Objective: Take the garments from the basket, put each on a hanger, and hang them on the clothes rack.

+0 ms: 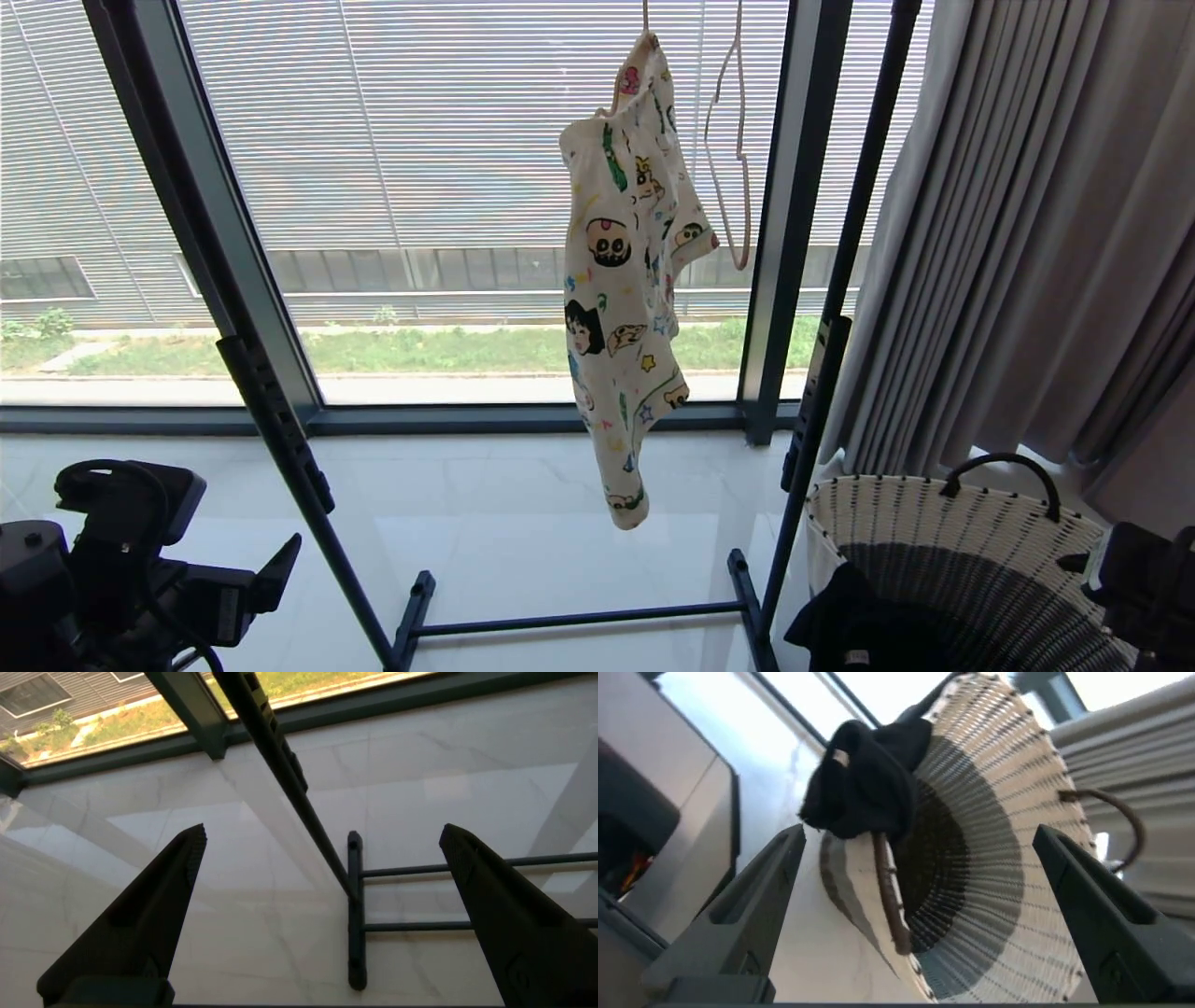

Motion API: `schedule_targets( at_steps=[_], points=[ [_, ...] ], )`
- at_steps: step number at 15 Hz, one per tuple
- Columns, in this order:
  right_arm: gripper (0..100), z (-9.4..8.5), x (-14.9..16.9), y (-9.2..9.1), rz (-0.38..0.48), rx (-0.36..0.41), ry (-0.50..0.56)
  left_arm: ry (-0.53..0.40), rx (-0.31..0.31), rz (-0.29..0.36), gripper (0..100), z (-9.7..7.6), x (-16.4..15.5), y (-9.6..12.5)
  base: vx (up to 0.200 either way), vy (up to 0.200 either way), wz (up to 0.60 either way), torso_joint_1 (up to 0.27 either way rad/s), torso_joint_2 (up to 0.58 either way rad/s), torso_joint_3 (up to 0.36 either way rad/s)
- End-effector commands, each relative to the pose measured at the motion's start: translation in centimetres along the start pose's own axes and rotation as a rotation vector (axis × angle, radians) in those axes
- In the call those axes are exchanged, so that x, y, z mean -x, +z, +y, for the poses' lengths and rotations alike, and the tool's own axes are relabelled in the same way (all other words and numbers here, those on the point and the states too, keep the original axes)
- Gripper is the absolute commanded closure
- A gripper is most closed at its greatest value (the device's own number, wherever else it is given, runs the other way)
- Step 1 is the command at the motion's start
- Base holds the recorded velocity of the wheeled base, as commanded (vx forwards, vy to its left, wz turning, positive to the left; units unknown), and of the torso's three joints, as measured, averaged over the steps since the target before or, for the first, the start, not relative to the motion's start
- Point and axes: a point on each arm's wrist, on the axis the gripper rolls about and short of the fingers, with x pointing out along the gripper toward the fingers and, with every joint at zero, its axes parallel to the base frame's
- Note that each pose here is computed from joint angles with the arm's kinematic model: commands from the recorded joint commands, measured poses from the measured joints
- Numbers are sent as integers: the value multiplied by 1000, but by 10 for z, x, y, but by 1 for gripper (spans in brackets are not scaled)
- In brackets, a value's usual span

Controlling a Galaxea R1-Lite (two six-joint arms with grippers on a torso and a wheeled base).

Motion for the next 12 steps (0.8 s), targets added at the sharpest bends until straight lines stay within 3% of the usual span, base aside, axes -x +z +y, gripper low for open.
schedule_targets(
  at_steps=[1, 3, 7, 9, 12],
  points=[
    [0, 2, -59, 19, 97, 45, 175, -1, 1, -3, 0, 0, -2, 2, 0, 0, 0, 0, 0, 0],
    [0, 3, -85, 22, 114, 33, 192, -4, 0, -7, 0, -1, -4, 4, 0, 0, 0, 0, 0, 0],
    [0, 9, -125, 9, 284, -69, 184, -5, -1, -8, 0, -1, -6, 5, 0, 0, 0, 0, 0, 0],
    [0, 9, -143, 8, 292, -130, 125, -6, -2, -5, 0, -2, -6, 5, 0, 0, 0, 0, 0, 0],
    [0, 7, -160, 5, 313, -134, 46, -11, -6, 7, 0, -3, -9, 4, 0, 0, 0, 0, 0, 0]
  ],
)
